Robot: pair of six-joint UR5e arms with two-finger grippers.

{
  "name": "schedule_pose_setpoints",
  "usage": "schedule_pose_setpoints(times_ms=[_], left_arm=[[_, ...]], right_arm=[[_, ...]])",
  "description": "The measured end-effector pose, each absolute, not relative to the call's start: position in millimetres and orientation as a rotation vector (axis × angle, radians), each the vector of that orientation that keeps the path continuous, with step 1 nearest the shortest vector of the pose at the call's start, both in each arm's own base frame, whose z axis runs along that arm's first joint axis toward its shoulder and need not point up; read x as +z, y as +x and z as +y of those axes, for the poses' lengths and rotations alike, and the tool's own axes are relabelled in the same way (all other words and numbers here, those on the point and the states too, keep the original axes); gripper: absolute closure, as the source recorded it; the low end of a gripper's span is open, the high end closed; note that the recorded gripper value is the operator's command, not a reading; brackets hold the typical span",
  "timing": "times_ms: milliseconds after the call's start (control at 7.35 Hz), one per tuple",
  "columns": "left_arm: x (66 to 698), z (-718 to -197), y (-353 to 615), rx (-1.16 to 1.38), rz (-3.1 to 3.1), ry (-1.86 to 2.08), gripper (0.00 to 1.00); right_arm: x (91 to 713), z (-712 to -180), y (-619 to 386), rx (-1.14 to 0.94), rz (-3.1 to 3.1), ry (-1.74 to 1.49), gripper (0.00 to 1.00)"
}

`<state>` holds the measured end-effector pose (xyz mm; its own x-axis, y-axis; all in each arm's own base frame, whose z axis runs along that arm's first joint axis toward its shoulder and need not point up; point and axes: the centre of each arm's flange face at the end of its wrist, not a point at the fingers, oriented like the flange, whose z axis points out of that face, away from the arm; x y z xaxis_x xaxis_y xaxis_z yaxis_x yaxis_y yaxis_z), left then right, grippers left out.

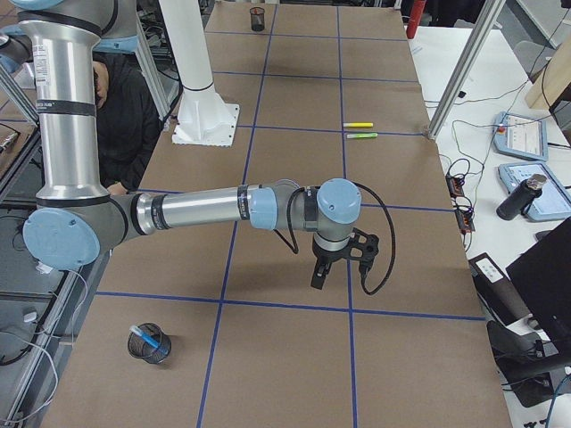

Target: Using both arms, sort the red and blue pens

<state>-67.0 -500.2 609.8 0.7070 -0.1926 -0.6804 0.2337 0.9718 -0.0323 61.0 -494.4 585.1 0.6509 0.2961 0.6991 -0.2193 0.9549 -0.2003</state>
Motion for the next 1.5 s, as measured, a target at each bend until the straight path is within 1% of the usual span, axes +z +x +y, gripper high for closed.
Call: schedule_pose_setpoints(times_ms=[272, 817, 1497], left_arm=[[611, -500, -66, -0.237, 0.753, 0.054, 0.00], [613, -499, -66, -0.229, 0.752, 0.055, 0.00], [621, -493, -66, -0.232, 0.748, 0.043, 0.00]], right_arm=[[580, -502, 57, 0.277, -0.820, -0.079, 0.00], [645, -495, 56, 0.259, -0.821, -0.043, 0.00], [638, -498, 53, 0.236, -0.804, -0.005, 0.00]])
